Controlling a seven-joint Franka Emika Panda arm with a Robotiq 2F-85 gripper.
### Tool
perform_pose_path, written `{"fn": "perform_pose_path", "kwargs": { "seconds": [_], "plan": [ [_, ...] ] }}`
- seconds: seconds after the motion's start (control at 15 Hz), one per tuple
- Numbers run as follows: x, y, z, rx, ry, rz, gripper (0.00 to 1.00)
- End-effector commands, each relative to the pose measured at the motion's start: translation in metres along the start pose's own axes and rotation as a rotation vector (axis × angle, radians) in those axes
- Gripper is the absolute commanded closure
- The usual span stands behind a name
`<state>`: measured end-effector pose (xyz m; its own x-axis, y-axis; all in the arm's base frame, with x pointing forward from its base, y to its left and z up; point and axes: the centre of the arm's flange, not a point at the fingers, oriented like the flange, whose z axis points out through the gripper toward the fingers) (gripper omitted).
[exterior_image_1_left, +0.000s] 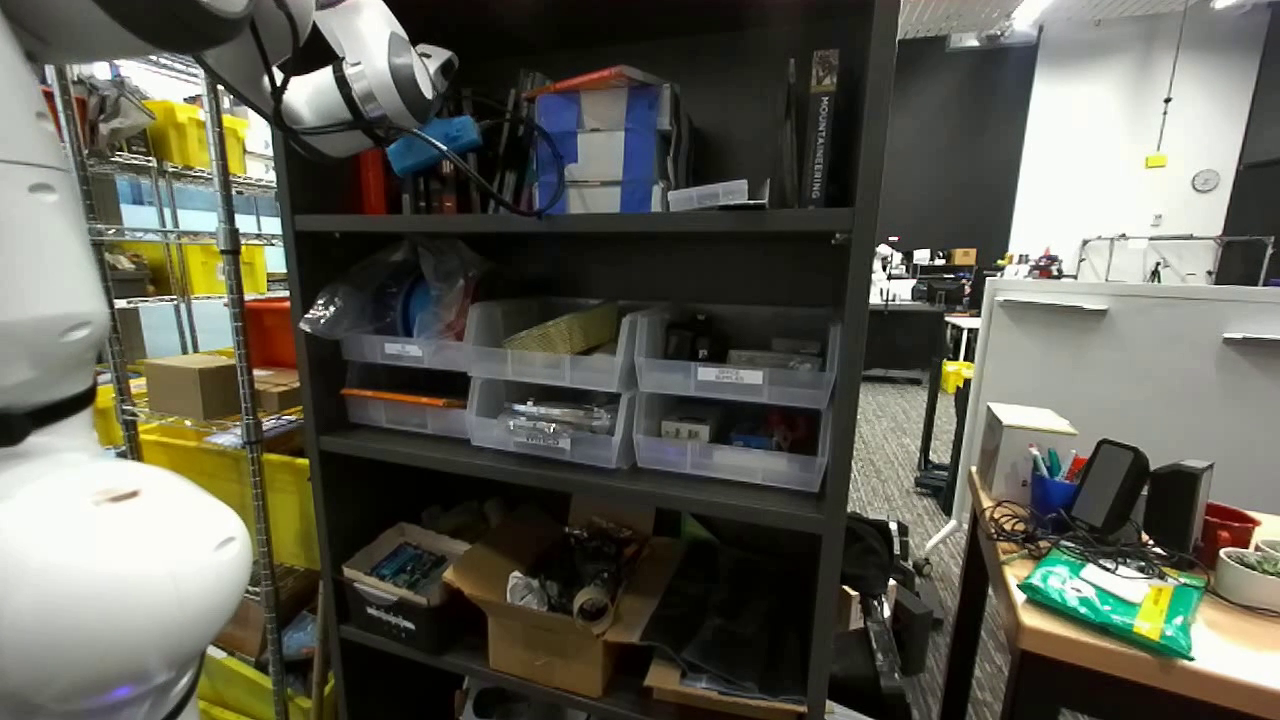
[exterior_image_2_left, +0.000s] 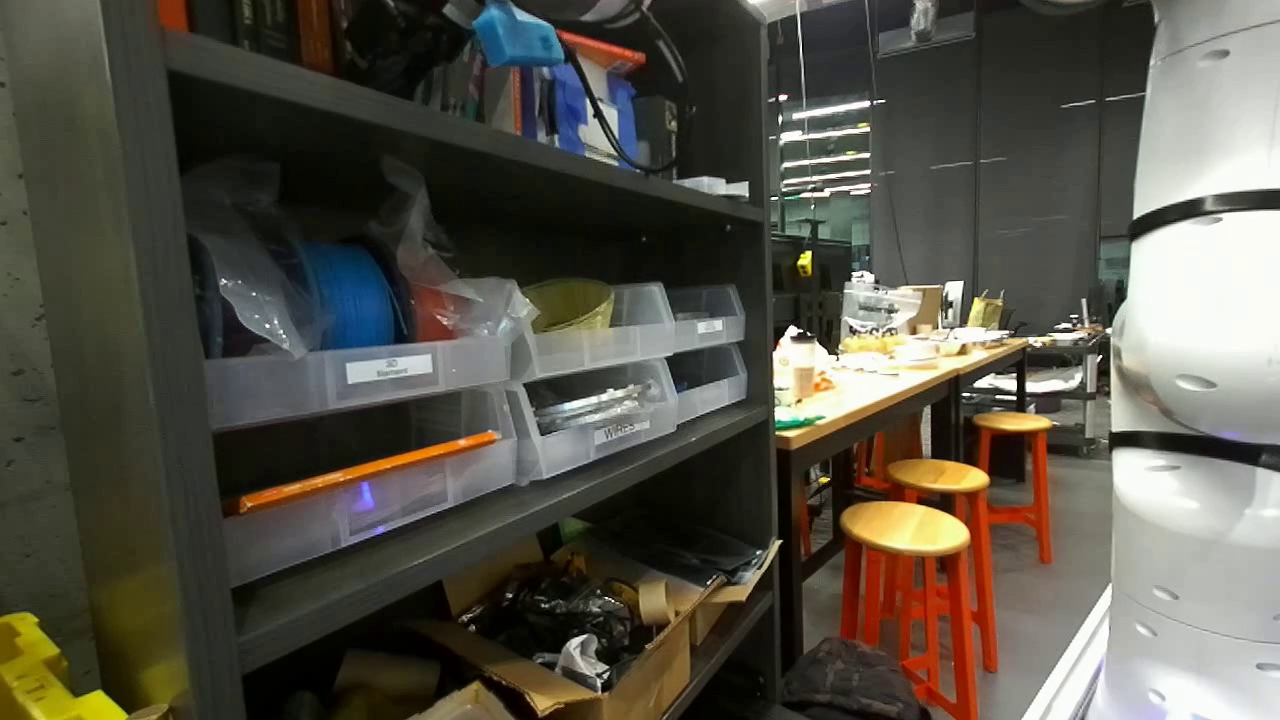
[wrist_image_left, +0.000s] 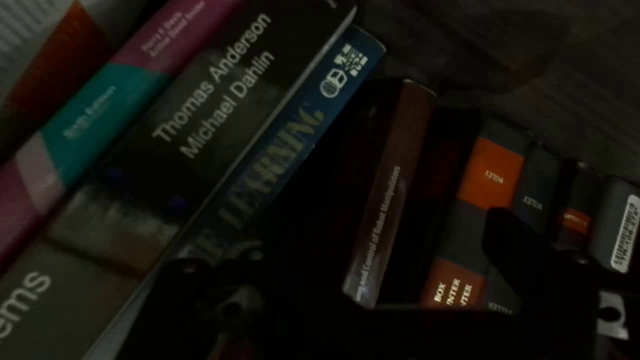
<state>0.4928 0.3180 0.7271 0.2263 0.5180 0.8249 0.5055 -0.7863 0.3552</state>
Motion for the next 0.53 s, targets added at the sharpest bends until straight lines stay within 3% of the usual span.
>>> {"fn": "perform_pose_path", "kwargs": {
  "seconds": [0.0,0.13,0.2,0.33,0.4,0.47],
  "plan": [
    [0.0118,0.0043,0.0166,-0.008,0.031,-0.017,0.32],
    [0.0128,0.0044,0.0206,-0.007,0.033,-0.018,0.46],
    [0.0133,0.0044,0.0218,-0.008,0.034,-0.019,0.46],
    [0.0131,0.0049,0.0240,-0.006,0.033,-0.017,0.67],
    [0.0130,0.0053,0.0249,-0.006,0.033,-0.015,0.66],
    [0.0132,0.0053,0.0257,-0.005,0.034,-0.013,0.59]
  ]
}}
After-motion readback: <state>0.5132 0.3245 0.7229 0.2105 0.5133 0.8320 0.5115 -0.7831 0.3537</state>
